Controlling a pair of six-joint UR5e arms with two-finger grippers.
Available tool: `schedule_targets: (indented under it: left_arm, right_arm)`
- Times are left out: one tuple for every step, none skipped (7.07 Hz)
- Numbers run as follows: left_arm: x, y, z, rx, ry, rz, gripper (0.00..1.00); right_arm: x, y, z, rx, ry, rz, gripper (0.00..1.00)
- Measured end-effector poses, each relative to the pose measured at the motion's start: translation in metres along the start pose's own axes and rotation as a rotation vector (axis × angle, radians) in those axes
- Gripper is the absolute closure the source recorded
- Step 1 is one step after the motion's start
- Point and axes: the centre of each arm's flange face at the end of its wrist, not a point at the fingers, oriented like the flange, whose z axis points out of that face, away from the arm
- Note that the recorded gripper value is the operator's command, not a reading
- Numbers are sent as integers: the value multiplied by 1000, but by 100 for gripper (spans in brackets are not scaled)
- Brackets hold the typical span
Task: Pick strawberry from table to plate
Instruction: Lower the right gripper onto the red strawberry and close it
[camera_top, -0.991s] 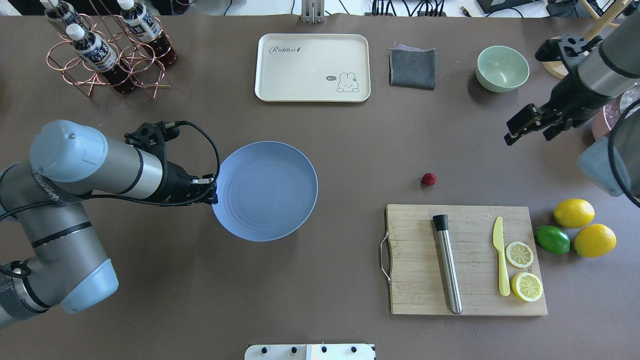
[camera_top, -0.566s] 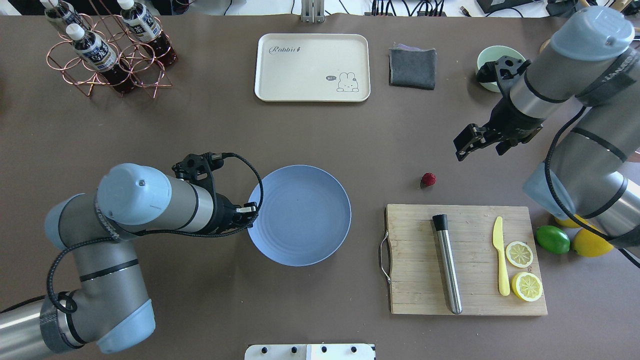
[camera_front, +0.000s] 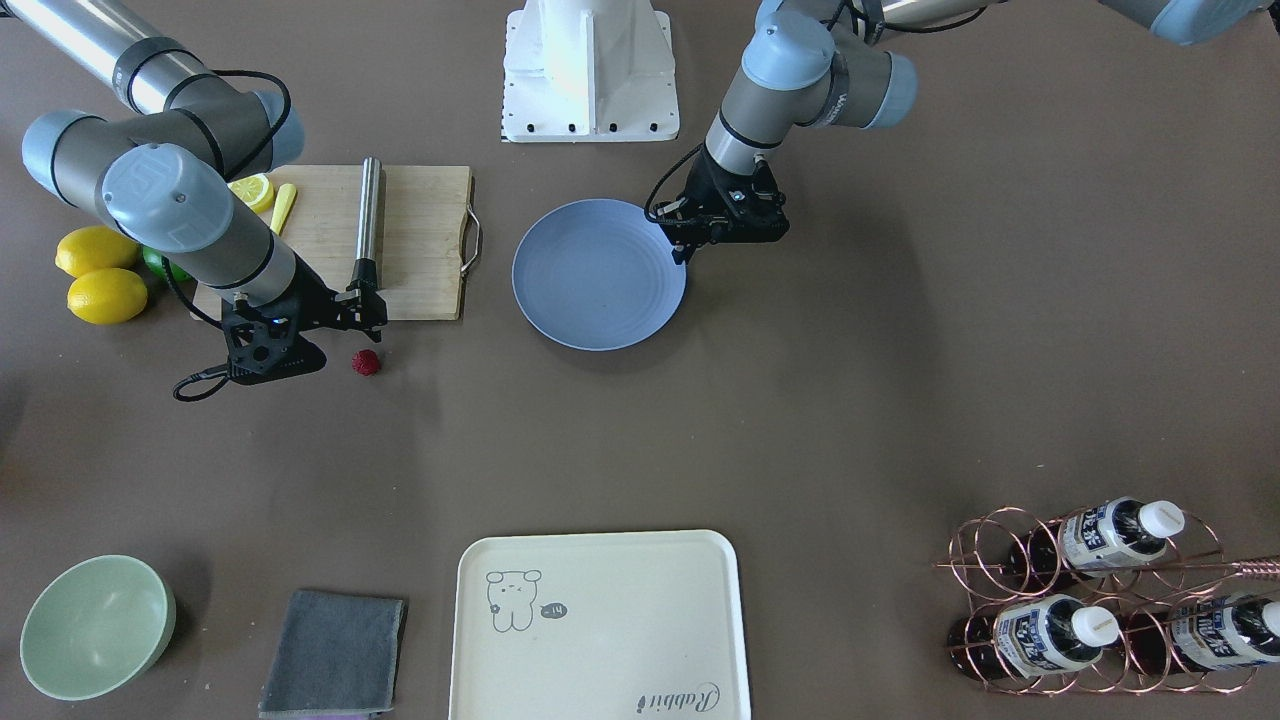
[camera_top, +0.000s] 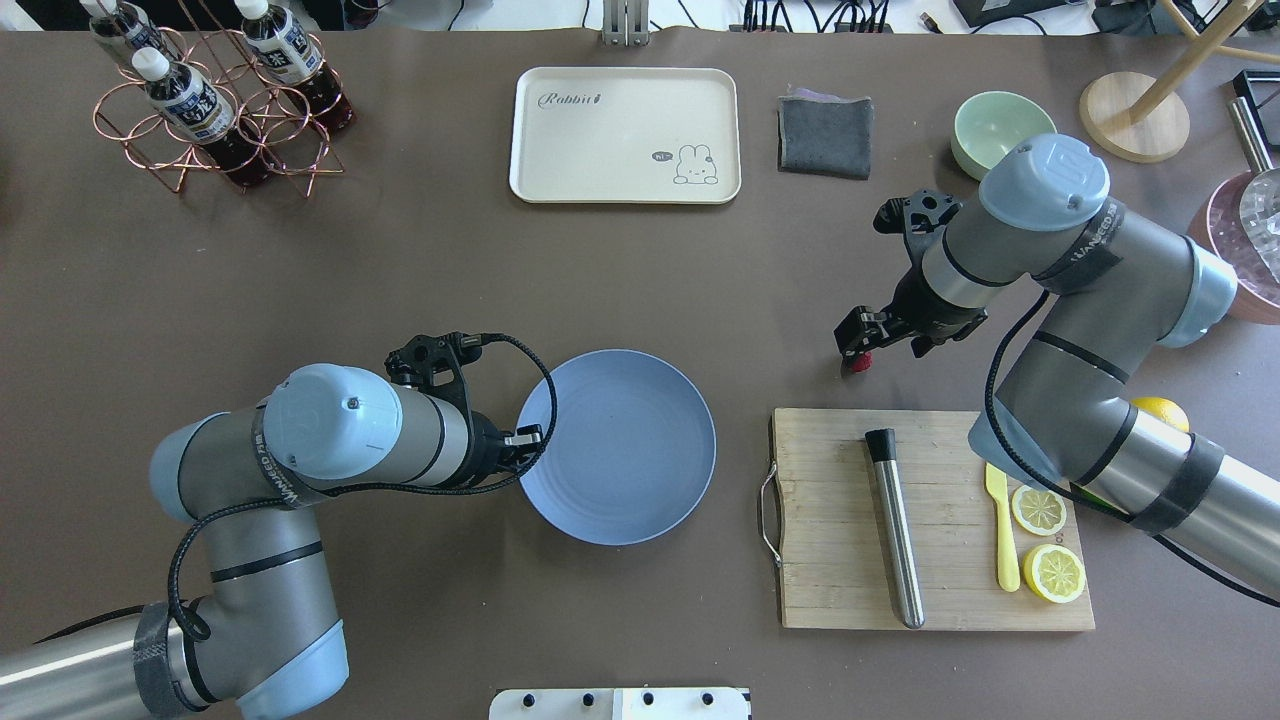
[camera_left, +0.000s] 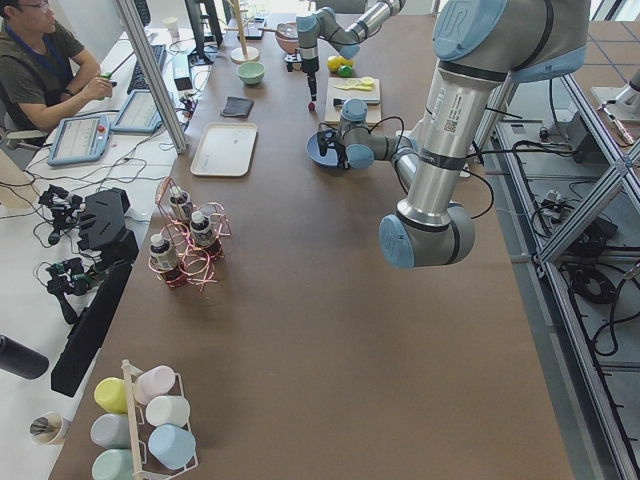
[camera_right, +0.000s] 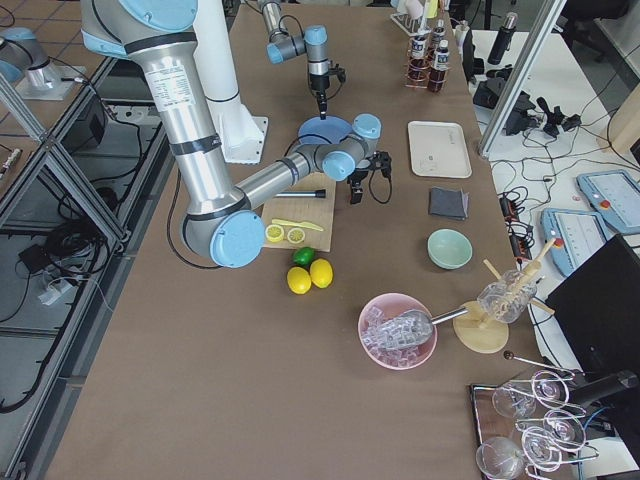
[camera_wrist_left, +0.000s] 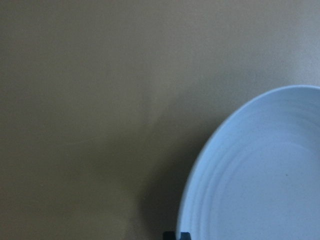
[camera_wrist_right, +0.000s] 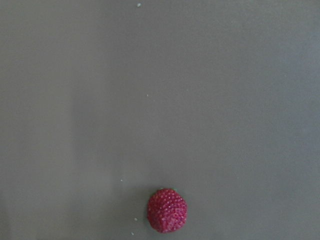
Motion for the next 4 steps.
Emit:
schedule_targets:
  left_arm:
    - [0,0,1,-1,-2,0,100]
    - [0,0,2,-2,-3,-1,100]
    - [0,0,2,-2,-2,-1,66]
    - [0,0,2,-2,-2,-1,53]
  right_arm:
    - [-6,2,10,8,18,-1,19]
    - [-10,2,16,13,29,-3,27]
    - [-13,0,19,16,34,-4,42]
    - [-14,-1,22,17,38,-4,54]
